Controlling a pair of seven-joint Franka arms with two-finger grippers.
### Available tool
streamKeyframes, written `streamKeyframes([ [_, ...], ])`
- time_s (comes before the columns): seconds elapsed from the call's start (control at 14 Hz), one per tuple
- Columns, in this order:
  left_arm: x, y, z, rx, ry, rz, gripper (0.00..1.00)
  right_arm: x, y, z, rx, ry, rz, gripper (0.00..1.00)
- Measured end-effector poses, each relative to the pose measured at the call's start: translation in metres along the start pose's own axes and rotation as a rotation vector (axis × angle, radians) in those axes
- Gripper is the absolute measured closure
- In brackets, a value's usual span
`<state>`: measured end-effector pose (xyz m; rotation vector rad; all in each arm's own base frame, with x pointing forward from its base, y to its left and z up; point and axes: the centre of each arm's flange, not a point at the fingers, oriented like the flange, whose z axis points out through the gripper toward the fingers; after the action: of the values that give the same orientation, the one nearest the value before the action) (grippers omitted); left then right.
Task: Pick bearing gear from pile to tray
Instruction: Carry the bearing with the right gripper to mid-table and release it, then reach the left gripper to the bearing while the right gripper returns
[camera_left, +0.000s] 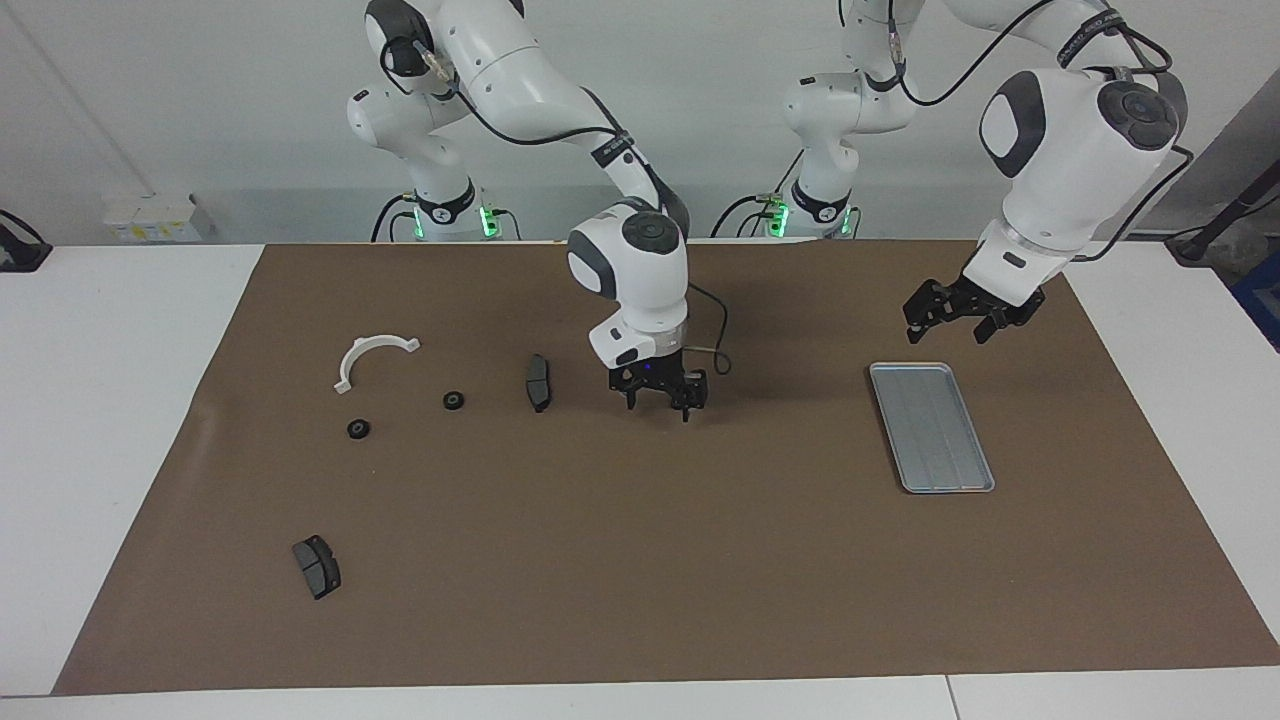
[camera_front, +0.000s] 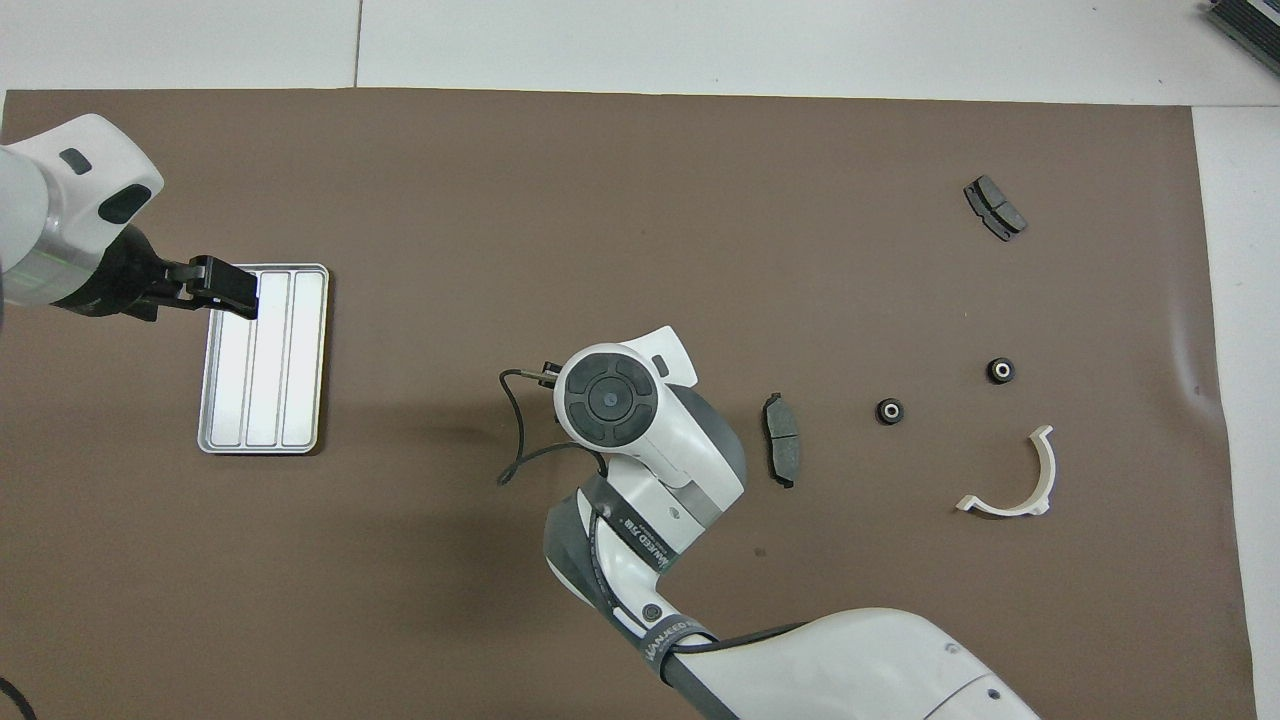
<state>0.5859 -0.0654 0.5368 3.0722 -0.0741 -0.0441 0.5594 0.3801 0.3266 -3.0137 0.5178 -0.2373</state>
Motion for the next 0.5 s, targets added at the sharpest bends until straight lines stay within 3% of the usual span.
streamKeyframes([
  [0.21,0.003,0.055,0.011,-0.007,0.017,-0.053,0.0,0.036,0.067,-0.014,-0.036,-0.01,-0.085,0.0],
  [0.5,-0.009,0.158,0.04,0.022,0.015,-0.095,0.0,0.057,0.151,-0.026,-0.08,-0.047,-0.207,0.0],
])
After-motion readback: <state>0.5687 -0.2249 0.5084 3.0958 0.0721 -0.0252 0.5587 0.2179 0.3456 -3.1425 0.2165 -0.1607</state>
